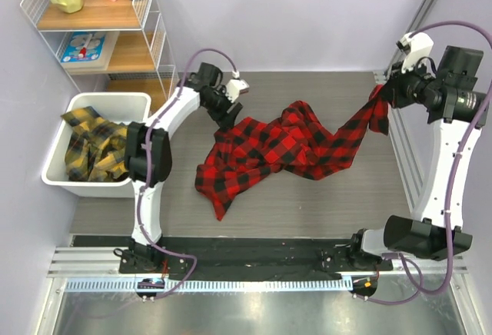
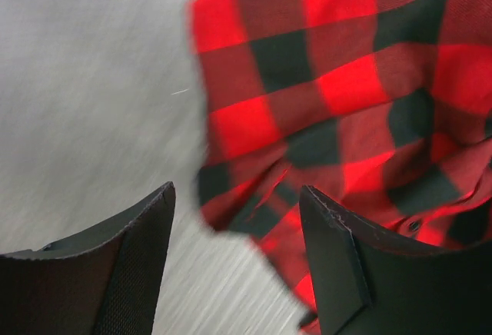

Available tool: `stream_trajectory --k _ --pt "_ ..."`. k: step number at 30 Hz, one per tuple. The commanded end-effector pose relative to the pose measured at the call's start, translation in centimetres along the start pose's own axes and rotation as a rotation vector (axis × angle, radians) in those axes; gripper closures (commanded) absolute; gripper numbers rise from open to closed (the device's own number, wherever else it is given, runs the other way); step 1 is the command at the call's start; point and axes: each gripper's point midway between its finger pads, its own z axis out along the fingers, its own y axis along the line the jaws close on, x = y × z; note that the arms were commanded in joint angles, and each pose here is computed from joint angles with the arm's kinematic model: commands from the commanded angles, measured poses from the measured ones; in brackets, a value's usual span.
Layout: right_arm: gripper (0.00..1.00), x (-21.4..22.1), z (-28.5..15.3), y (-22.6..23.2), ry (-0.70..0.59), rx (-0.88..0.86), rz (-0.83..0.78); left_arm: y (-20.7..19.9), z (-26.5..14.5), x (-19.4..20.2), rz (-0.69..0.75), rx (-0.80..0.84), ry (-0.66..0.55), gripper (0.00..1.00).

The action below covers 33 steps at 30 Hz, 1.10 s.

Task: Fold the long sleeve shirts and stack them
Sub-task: Flatten the shirt out

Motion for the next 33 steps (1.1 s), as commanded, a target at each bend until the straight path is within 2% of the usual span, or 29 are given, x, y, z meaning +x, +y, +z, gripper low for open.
stream_trajectory --k 1,4,5,9,13,16,17,18,20,22,24,28,30,33 --pt "0.99 -3.4 1.8 0.6 -0.057 -0.024 -0.015 -2.4 -0.1 -2.1 -0.065 0.074 -0.045 0.34" --pt "0.99 -5.3 4.7 2.8 -0.074 -0.083 -0.044 -2.5 -0.1 -2.3 -0.038 0.075 -0.075 0.30" --pt "0.99 -6.0 5.2 3.2 -0.085 -0.092 -0.051 -2.2 0.4 -1.7 -0.024 0.058 -0.053 0.27" --pt "0.99 -9.2 5.4 4.1 -0.134 -0.111 -0.065 -1.4 3.1 0.9 0.021 0.069 0.061 0.25" --pt "0.99 -8.4 3.7 4.2 -0.121 -0.080 -0.118 -0.5 4.4 4.5 0.030 0.041 0.192 0.29" --pt "0.99 -7.7 1.9 3.6 -0.124 -0.004 -0.157 -0.9 3.9 6.3 0.055 0.044 0.231 0.46" --pt "0.99 -7.9 0.6 3.1 -0.142 0.057 -0.155 -1.4 2.8 7.1 0.071 0.045 0.248 0.69" --pt "0.99 -8.1 -0.1 3.2 -0.156 0.073 -0.147 -1.8 2.1 7.5 0.070 0.058 0.255 0.83" --pt "0.99 -8.2 -0.7 2.9 -0.168 0.102 -0.140 -2.6 0.1 7.5 0.068 0.080 0.235 0.95" --pt "0.99 -8.4 -1.5 2.8 -0.190 0.127 -0.124 -2.5 -2.2 7.6 0.060 0.066 0.202 1.00" --pt "0.99 -8.5 -1.8 2.8 -0.205 0.136 -0.113 -3.6 -5.4 7.4 0.080 0.051 0.144 1.00" --pt "0.99 -8.2 -2.2 3.6 -0.214 0.111 -0.101 -5.9 -9.8 8.4 0.207 0.013 0.091 1.00" --pt "0.99 -7.6 -1.9 3.7 -0.201 0.106 -0.097 -7.9 -11.0 9.8 0.243 0.031 0.095 0.97" --pt "0.99 -7.4 -2.1 3.7 -0.202 0.117 -0.093 -11.9 -12.1 13.4 0.318 0.166 0.165 0.94"
